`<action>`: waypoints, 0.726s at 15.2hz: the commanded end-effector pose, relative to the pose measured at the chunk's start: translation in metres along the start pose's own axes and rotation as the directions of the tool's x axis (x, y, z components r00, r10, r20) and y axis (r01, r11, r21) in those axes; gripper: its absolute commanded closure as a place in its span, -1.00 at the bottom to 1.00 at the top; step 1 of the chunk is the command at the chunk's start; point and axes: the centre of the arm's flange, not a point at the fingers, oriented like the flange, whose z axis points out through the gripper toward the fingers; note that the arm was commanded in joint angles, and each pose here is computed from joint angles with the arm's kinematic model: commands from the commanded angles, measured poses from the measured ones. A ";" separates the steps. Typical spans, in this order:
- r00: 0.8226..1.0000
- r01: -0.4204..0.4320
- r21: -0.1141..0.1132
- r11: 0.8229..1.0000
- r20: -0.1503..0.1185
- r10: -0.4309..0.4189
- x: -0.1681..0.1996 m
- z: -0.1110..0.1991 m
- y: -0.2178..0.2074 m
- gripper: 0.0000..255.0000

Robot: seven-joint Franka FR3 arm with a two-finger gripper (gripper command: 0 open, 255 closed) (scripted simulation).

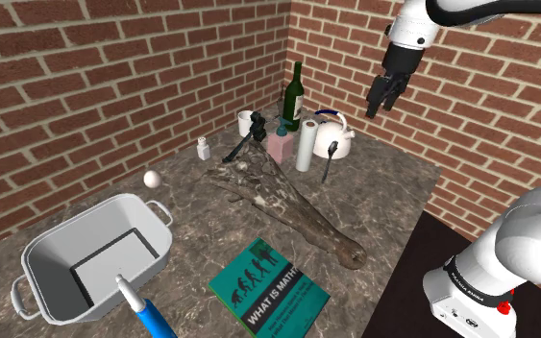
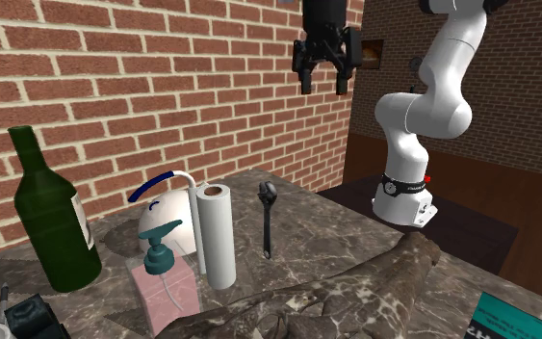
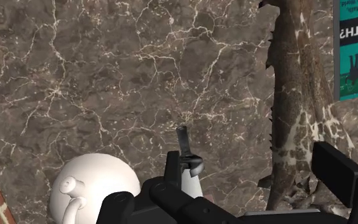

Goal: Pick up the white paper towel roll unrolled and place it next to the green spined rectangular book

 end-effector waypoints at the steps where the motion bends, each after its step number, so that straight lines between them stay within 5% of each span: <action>1: 1.000 -0.015 -0.003 1.000 0.002 0.015 0.024 0.013 0.003 -1.00; 11: 0.996 -0.090 -0.015 0.996 0.014 0.091 0.140 0.077 0.019 -1.00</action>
